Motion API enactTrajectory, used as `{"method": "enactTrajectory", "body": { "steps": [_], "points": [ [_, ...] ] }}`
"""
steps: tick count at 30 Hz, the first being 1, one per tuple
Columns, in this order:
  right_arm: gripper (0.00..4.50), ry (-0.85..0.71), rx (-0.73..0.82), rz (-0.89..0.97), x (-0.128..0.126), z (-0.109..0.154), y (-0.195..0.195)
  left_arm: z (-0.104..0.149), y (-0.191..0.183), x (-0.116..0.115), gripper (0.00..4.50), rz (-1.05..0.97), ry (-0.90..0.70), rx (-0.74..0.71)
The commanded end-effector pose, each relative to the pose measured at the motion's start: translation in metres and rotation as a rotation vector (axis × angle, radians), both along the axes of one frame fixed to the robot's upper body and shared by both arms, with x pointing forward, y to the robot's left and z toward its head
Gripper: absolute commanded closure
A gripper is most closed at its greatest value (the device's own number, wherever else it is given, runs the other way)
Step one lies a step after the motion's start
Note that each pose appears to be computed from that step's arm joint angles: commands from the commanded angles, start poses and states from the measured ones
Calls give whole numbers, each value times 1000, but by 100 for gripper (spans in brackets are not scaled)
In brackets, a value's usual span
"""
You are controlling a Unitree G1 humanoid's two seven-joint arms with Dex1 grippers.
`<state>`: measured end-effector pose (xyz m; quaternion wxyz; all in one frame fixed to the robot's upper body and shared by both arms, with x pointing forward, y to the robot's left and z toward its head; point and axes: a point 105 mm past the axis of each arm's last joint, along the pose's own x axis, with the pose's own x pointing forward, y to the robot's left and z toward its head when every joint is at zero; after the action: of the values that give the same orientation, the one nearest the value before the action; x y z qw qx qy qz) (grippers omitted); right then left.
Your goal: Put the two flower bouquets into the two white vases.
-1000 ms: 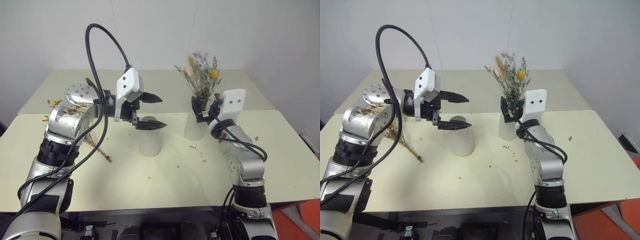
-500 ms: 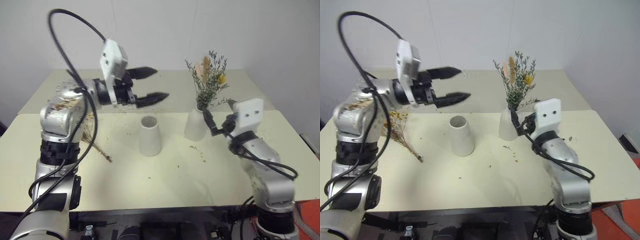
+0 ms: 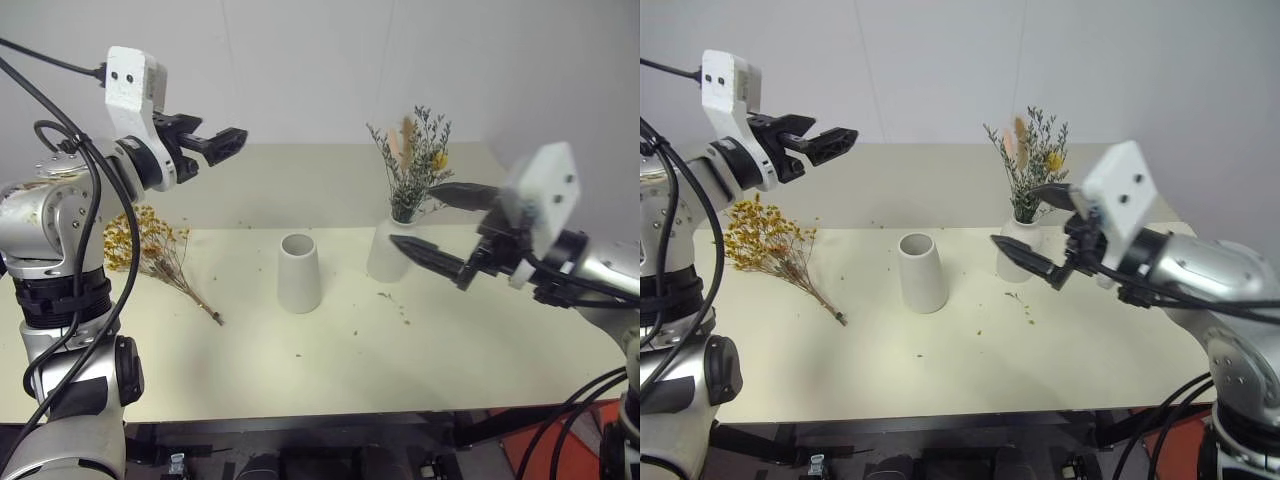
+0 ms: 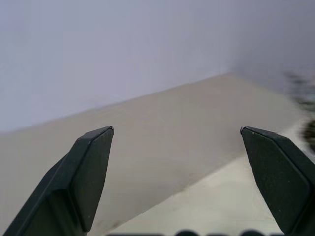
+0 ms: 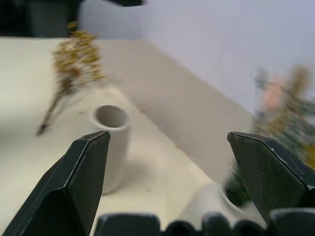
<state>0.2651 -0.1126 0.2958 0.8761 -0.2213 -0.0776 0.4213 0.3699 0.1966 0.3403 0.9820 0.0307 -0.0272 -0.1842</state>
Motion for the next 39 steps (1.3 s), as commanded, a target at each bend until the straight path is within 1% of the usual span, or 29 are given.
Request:
{"method": "enactTrajectory", "body": {
  "steps": [1, 3, 7, 10, 11, 15, 18, 23, 25, 27, 32, 36, 39],
  "points": [
    [2, 62, -41, 88, 8, 4, 15, 12, 18, -5, 0, 215, 37, 3],
    [2, 79, -74, 145, 14, 6, 28, 4, 28, -4, 0, 355, 80, 46],
    [2, 96, -164, 234, 25, 3, 48, -18, 42, -7, 0, 532, 224, 4],
    [2, 77, -203, 282, 32, 5, 54, -31, 50, -7, 0, 618, 265, -32],
    [2, 72, -211, 295, 34, 6, 56, -34, 54, -8, 0, 649, 263, -71],
    [2, 61, -228, 319, 43, 11, 61, -53, 73, -9, 0, 803, 344, -208],
    [2, 34, -253, 373, 48, 15, 70, -75, 83, -11, 0, 894, 434, -312],
    [2, 19, -274, 403, 57, 13, 80, -97, 78, -10, 0, 930, 528, -390],
    [2, 15, -278, 401, 58, 11, 81, -102, 73, -10, 0, 931, 542, -403],
    [2, 13, -269, 396, 58, 11, 81, -113, 71, -10, 0, 941, 582, -411],
    [2, 16, -252, 367, 59, 10, 78, -131, 63, -7, 0, 933, 661, -420],
    [2, 17, -242, 333, 59, 8, 74, -152, 54, -9, 0, 959, 739, -386],
    [2, 23, -235, 316, 59, 8, 72, -157, 53, -11, 0, 992, 781, -389]
  ]
}}
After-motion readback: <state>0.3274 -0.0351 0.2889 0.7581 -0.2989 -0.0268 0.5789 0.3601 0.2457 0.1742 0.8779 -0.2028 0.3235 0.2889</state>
